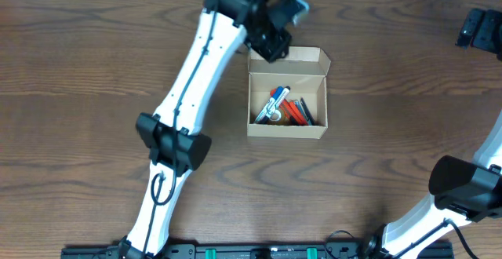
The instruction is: Pack container
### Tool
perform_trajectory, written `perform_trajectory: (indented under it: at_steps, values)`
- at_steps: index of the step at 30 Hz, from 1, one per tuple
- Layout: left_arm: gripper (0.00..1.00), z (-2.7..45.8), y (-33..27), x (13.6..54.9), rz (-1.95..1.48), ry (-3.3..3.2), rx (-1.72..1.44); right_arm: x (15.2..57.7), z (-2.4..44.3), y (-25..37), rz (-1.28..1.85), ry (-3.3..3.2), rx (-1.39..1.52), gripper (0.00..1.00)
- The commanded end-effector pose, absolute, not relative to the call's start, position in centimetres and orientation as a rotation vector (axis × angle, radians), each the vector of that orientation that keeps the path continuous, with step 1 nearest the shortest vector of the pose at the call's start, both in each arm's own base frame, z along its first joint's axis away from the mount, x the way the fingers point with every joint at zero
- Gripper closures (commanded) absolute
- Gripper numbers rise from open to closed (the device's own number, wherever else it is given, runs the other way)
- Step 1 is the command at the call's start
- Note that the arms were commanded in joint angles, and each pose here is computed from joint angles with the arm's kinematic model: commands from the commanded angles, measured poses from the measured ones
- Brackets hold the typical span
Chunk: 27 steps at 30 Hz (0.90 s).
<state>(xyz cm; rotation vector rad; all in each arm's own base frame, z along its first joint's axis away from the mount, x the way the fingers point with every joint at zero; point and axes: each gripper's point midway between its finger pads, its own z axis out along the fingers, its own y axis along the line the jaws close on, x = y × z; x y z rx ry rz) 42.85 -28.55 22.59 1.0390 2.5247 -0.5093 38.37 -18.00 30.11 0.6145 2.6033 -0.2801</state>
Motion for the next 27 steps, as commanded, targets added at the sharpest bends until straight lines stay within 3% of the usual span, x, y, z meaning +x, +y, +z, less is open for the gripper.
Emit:
perform_trajectory:
  at_steps: [1,11,14,15,16,18,20,27]
  values:
    - [0.73,24.1,-22.8,46.1,-0.311,2.585,0.738,38.6,30.3,-18.0,-0.259,2.578,0.643,0.01]
    - [0.92,23.7,-10.8,49.2,-0.424,2.729,0.118,41.3,31.2,-15.2,0.006,2.507,0.555,0.01]
    - [0.94,22.9,-8.2,49.4,-0.402,2.761,0.031,42.2,31.7,-14.9,0.038,2.471,0.532,0.01]
    - [0.94,22.3,-7.7,49.4,-0.401,2.778,0.014,42.5,31.9,-15.0,0.040,2.457,0.533,0.08]
    - [0.94,21.7,-7.4,49.3,-0.399,2.800,0.001,42.7,31.9,-15.1,0.043,2.446,0.545,0.23]
    - [0.94,19.9,-7.2,49.0,-0.399,2.857,-0.016,43.4,31.3,-15.4,0.051,2.441,0.574,0.43]
    - [0.94,17.6,-7.3,48.7,-0.402,2.920,-0.036,43.8,29.8,-15.7,0.058,2.466,0.616,0.50]
    - [0.94,11.0,-8.9,47.1,-0.529,3.079,-0.130,45.1,20.5,-15.3,0.193,2.653,0.779,0.91]
